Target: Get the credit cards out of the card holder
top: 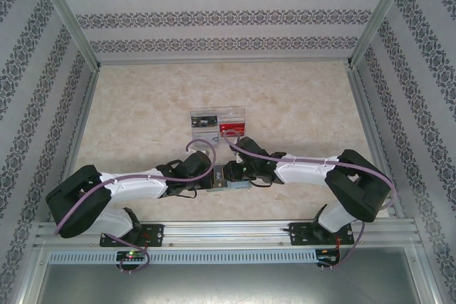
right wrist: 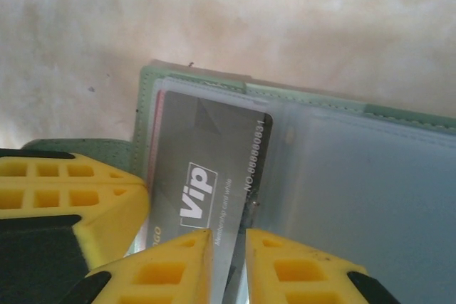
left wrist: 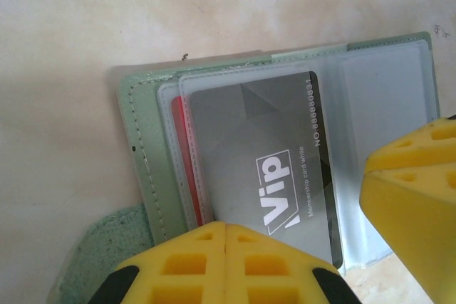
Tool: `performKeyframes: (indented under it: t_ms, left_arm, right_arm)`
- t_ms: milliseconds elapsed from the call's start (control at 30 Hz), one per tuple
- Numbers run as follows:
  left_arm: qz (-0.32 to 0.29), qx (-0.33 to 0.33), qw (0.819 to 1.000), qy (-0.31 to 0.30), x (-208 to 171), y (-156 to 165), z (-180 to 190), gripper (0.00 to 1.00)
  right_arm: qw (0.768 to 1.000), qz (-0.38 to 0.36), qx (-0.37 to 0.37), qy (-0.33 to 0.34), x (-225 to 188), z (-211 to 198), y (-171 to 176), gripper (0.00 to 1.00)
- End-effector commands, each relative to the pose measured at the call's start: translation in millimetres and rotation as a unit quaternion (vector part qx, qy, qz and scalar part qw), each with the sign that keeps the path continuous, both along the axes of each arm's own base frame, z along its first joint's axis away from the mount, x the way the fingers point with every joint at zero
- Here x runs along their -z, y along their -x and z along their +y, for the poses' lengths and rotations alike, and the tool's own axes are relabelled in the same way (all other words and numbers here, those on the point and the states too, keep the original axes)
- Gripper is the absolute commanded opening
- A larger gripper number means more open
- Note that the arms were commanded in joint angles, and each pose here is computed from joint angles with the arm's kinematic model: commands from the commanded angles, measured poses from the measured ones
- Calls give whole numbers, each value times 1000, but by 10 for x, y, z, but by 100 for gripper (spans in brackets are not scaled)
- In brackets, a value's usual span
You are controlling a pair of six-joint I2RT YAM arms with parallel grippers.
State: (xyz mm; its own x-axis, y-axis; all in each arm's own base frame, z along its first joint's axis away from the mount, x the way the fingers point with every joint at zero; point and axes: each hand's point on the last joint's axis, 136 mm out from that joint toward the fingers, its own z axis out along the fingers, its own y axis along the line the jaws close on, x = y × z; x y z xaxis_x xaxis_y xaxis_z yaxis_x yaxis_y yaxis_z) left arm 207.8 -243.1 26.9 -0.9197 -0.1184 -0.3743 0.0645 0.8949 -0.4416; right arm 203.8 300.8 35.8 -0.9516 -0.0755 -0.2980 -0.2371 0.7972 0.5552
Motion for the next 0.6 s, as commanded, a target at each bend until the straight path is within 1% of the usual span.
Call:
performKeyframes:
  t_ms: [0,200,433,500,567]
  left_arm:
    - [3,-11,1000,6,61,-15,16,5]
    - [9,-11,1000,10,97,2,6,5]
    - [13,-10,1000,14,106,4,-19,3]
    - [14,-11,1000,11,109,7,-7,3]
    - [15,-13,1000,7,113,10,13,3]
  right_arm:
    - [1000,13,5,7,36,20,18,21]
    - [1000,22,6,15,104,2,37,21]
    - [1000,25,5,6,86,34,38,18]
    - [1000,25,5,6,87,29,37,13]
    - [1000,25,7,8,94,17,40,10]
